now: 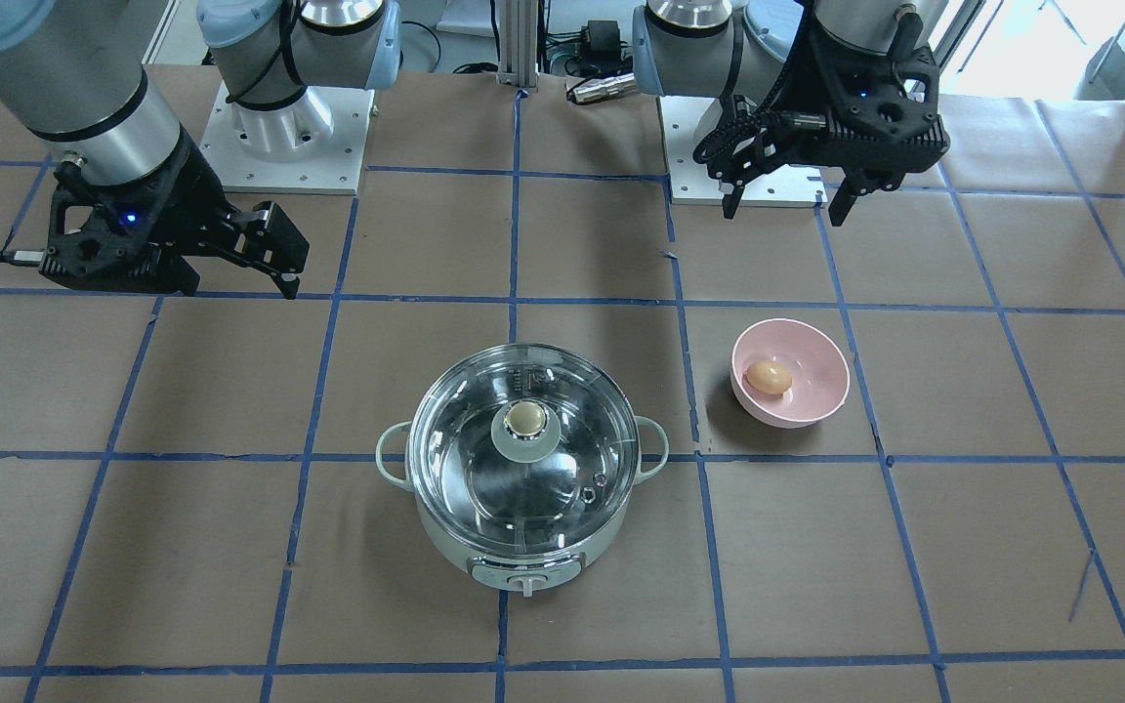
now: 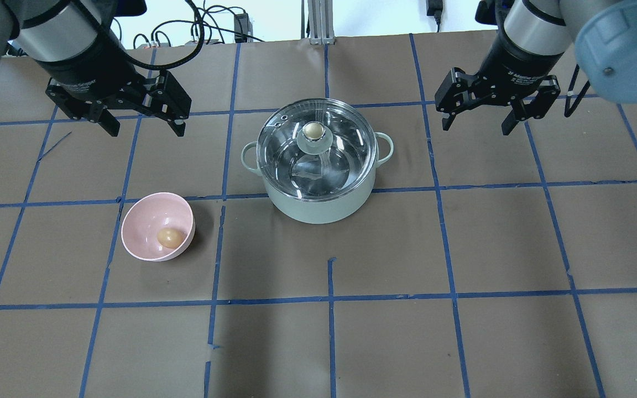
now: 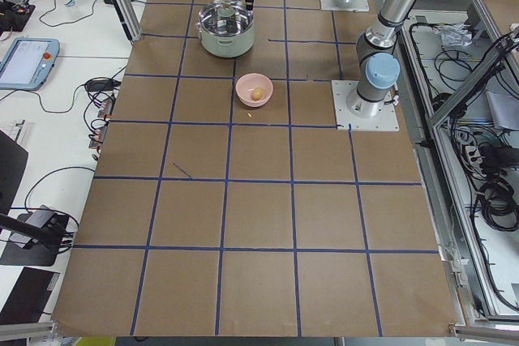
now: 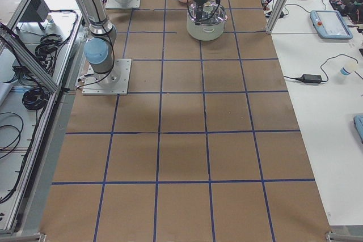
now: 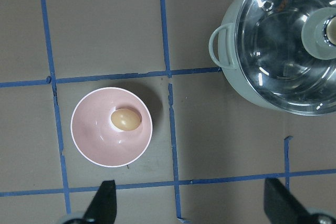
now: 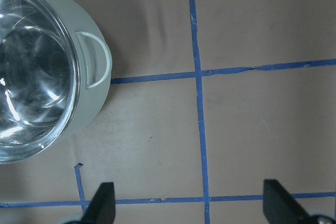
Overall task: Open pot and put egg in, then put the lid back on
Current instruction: 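Move both grippers forward toward the pot and the pink bowl, then lower the right gripper onto the lid knob while the left descends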
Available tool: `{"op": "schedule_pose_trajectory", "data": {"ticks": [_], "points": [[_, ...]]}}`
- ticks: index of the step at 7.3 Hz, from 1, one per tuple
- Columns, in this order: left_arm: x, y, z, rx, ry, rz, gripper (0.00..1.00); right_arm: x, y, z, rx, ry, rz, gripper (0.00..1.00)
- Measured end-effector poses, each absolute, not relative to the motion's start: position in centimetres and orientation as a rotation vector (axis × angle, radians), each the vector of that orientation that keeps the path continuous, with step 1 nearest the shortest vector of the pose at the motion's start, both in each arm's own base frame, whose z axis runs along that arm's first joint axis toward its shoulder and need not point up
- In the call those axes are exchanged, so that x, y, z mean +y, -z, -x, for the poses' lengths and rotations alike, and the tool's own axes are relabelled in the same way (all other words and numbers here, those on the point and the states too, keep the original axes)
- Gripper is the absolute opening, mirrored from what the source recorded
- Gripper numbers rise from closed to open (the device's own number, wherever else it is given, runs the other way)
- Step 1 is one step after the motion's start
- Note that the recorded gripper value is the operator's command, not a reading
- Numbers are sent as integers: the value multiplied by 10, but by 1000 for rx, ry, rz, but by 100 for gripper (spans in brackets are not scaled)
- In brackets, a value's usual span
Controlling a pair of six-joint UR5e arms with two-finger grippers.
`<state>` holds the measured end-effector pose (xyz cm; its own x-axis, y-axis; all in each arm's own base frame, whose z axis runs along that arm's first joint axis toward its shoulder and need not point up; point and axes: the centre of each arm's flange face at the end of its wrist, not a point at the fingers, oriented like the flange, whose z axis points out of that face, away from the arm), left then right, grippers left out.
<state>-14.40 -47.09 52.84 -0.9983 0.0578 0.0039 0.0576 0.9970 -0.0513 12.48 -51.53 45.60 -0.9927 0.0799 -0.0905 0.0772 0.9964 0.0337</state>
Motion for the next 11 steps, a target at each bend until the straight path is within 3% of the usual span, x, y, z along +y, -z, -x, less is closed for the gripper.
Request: {"op": "schedule_pose_trajectory", "data": {"ticks": [7,9,11], "points": [[-475,-525,127,-3131,-69,68,100,-520,-455,-132,3031,-3,-146,100],[-478,-504,106,-3134,-18,79,100,-530,-459,-166,3043,90,-172,100],[-482,-464,86,-3136,9,62,93,-544,-454,-225,3058,124,-197,100]]}}
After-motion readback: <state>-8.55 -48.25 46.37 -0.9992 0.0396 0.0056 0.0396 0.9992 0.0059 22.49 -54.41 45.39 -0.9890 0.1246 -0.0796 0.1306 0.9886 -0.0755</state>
